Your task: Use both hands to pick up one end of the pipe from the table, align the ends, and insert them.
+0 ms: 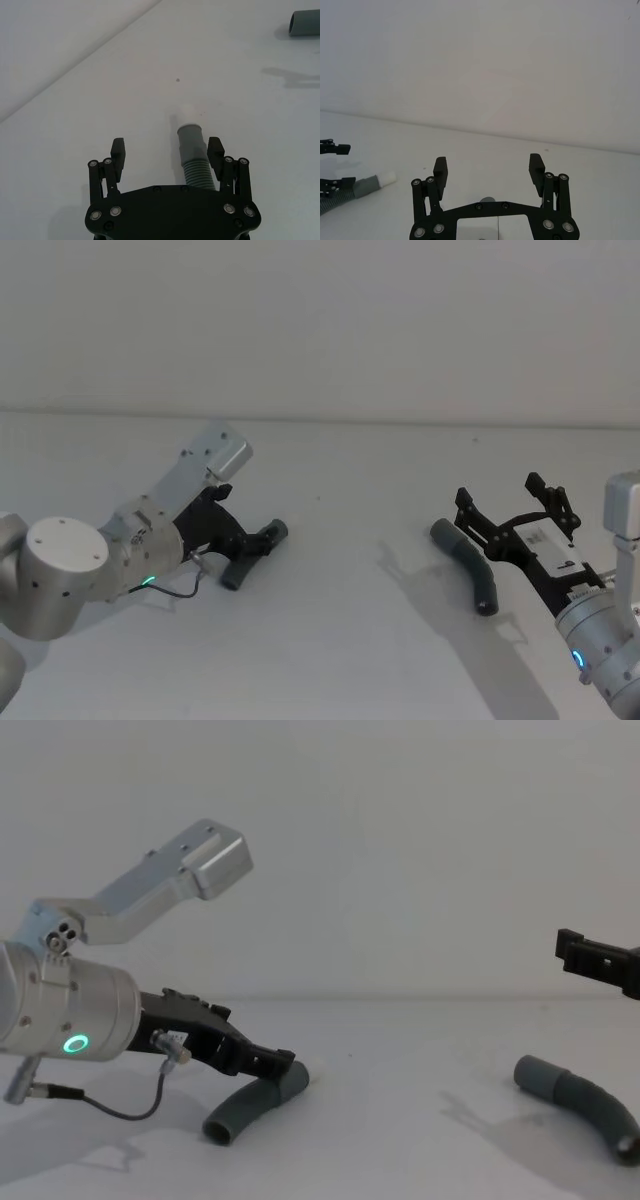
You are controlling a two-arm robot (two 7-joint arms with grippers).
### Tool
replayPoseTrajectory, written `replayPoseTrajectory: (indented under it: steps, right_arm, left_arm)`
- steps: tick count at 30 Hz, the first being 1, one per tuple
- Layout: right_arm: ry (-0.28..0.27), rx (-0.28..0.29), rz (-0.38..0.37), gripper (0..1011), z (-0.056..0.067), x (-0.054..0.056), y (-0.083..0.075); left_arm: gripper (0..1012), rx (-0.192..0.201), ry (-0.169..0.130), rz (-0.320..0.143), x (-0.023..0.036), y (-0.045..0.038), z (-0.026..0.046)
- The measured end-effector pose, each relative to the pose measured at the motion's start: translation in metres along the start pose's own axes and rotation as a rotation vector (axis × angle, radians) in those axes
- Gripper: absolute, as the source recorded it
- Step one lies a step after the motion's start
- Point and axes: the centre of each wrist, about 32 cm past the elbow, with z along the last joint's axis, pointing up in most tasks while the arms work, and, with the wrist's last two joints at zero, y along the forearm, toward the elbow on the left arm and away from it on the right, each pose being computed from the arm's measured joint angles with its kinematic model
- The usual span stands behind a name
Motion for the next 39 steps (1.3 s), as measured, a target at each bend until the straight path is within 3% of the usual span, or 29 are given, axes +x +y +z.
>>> replayPoseTrajectory:
  steps: [10,23,39]
  right_arm:
    - [0.0,0.0,0.0,1001,0.0,0.0,0.0]
    - [0.0,0.0,0.0,1001,0.0,0.0,0.0]
    - [0.0,0.0,0.0,1001,0.0,0.0,0.0]
  left_arm:
    - [1002,0.019,0.018,-0.022,0.0014,-0.0098,0.0031]
    - [1002,0.047,0.035,-0.034,-0.0012,-0.0199,0.0035]
    - [1002,0.065,0.038,-0.036,-0.0046,-0.0263,0.0034]
